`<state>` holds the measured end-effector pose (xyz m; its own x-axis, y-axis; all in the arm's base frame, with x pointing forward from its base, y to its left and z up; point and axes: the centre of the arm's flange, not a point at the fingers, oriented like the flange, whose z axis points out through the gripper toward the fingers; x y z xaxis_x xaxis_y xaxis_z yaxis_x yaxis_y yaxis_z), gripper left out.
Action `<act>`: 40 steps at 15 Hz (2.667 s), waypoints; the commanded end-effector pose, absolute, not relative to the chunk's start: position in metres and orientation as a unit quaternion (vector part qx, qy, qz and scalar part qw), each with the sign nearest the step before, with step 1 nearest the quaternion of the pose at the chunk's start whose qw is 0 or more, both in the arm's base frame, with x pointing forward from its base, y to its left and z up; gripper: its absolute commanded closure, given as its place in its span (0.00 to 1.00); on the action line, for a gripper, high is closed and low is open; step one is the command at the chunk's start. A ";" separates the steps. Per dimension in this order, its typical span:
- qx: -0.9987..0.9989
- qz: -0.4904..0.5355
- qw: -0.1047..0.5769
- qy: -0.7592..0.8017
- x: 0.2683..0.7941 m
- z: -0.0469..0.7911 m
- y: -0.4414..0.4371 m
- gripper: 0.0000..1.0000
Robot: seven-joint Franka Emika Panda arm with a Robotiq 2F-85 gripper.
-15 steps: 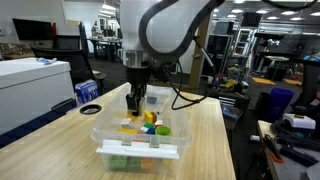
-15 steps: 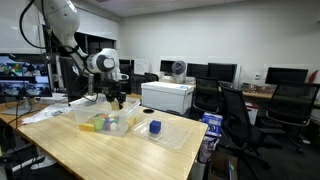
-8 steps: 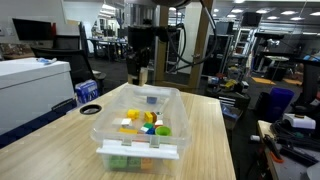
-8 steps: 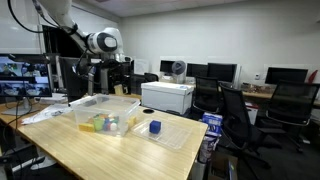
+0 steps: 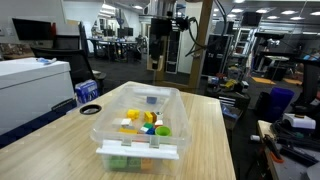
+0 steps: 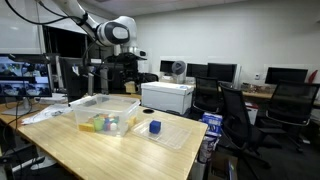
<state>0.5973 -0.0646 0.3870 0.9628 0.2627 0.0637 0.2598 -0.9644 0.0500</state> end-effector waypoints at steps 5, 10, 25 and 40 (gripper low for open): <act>0.983 0.046 0.033 0.173 0.583 0.385 -0.146 0.69; 0.985 0.064 0.046 0.154 0.592 0.365 -0.176 0.69; 0.978 0.036 0.035 0.205 0.635 0.291 -0.203 0.69; 0.983 0.031 0.013 0.181 0.688 0.225 -0.179 0.69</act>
